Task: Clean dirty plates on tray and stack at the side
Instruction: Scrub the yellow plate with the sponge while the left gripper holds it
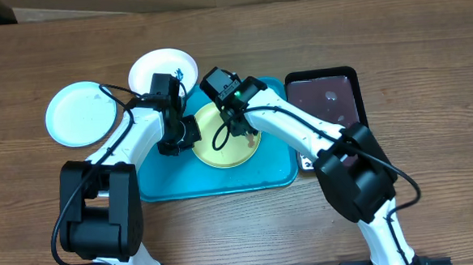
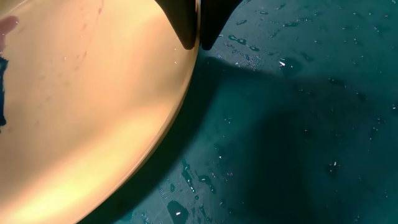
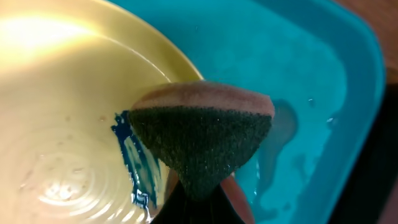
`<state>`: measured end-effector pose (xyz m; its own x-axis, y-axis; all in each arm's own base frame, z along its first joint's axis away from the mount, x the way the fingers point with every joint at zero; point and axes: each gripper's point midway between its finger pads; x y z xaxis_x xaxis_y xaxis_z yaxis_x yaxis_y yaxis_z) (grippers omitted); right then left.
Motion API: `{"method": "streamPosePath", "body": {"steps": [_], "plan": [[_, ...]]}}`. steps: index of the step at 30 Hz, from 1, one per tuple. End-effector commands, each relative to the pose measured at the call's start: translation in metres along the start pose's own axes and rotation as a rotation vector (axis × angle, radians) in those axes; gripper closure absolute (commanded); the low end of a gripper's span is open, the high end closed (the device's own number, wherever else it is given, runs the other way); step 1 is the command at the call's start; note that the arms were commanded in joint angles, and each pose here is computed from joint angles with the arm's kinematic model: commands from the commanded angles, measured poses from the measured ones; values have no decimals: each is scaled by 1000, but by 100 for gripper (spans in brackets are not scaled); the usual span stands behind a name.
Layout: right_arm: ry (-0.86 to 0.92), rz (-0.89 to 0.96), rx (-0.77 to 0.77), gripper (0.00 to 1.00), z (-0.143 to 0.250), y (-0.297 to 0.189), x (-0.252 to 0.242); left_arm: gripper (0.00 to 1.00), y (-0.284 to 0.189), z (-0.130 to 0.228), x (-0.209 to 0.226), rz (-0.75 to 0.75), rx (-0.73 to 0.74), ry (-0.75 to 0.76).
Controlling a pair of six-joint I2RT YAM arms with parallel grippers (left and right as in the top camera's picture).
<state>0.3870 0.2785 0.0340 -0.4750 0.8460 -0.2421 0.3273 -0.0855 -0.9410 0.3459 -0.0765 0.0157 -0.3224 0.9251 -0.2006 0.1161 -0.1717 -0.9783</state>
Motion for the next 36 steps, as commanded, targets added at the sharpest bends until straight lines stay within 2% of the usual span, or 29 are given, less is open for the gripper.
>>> {"method": "streamPosePath", "body": {"steps": [1,9,17,22,31,36], "plan": [[7,9,30,96,6,17,3,96,-4,-1,-3,11,-11,31],[38,-67,62,96,12,34,22,96,-4,-2,-3,12,-13,32],[45,-358,115,96,27,35,73,96,-4,-2,-3,12,-13,32],[46,-442,132,96,30,30,86,96,-4,-2,-3,12,-13,31],[52,-705,164,96,31,6,118,96,-4,-2,-3,11,-13,31],[21,-845,112,96,10,-26,113,96,-4,-2,-3,11,-13,32]]}}
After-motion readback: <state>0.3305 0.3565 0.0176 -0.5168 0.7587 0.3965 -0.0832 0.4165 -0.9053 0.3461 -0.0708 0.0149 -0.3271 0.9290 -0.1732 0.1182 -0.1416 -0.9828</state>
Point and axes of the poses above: each gripper's point midway between its finger pads, its own y axis out along the fingers, its own x axis along the line the jaws close on, z = x × y, and after that the axes turned 5 degrees about -y, right-handed
